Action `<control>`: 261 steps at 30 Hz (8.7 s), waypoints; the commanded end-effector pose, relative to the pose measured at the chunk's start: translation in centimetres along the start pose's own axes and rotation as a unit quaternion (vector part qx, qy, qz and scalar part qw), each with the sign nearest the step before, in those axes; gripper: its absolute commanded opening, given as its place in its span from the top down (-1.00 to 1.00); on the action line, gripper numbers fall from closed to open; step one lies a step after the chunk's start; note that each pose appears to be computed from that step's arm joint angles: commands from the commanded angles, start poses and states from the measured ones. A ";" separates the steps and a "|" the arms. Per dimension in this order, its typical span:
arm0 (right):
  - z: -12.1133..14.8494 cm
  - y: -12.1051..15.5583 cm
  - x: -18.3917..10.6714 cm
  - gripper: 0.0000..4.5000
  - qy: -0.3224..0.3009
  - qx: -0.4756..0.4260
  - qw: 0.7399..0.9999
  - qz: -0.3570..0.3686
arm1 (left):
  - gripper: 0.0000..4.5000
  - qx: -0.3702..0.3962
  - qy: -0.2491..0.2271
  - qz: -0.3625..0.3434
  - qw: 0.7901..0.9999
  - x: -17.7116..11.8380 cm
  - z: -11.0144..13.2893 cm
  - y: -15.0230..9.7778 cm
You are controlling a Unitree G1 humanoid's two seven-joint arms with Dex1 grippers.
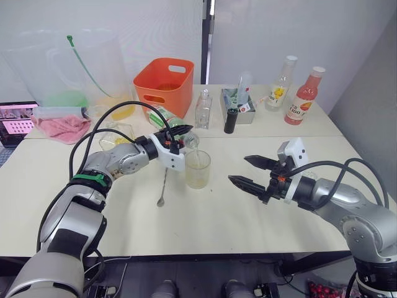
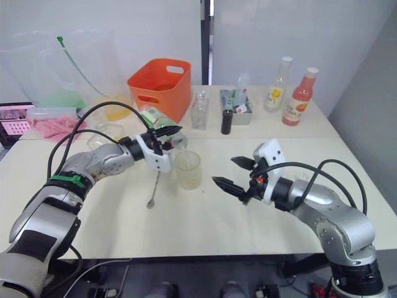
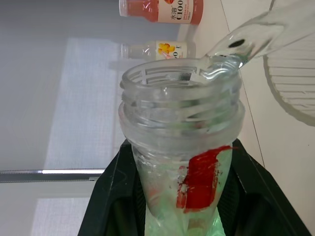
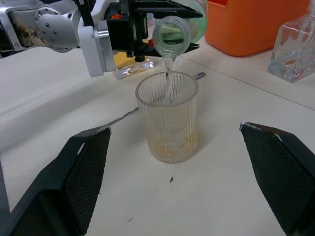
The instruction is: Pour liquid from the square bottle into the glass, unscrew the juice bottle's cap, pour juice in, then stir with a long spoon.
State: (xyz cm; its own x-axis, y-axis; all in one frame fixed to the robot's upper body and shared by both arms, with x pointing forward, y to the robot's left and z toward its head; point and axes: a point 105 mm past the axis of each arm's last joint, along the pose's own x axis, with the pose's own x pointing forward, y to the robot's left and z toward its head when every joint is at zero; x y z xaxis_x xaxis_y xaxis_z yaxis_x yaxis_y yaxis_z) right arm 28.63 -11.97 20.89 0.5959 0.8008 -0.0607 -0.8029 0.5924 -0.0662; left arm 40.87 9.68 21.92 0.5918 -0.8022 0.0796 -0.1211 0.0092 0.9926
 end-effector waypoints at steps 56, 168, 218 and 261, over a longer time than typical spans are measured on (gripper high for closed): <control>3.6 0.3 1.3 -0.98 -0.008 -0.050 0.961 0.272 | 0.39 -0.598 0.169 0.251 0.742 -24.6 2.8 8.2; -5.1 -8.7 -8.7 -1.00 -0.004 0.024 0.994 -0.109 | -0.98 -0.645 0.239 0.054 0.724 -28.8 3.0 -3.7; -2.9 0.6 -5.4 -1.00 0.025 -0.003 0.999 0.022 | -0.17 -0.661 0.416 0.087 0.619 -8.2 2.7 -14.5; -1.6 -0.6 -2.8 -1.00 0.014 -0.037 0.997 0.071 | 0.70 -0.636 0.220 -0.145 0.725 -22.0 1.6 -10.7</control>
State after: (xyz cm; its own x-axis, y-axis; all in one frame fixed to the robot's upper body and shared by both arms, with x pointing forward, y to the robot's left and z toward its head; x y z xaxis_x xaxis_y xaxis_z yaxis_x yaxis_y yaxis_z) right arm 27.75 -14.67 18.51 0.4760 0.8699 -0.1294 -0.8794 0.4684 -0.0859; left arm 28.01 25.84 9.08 0.6776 -0.6164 -0.4011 0.7278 0.6404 0.2453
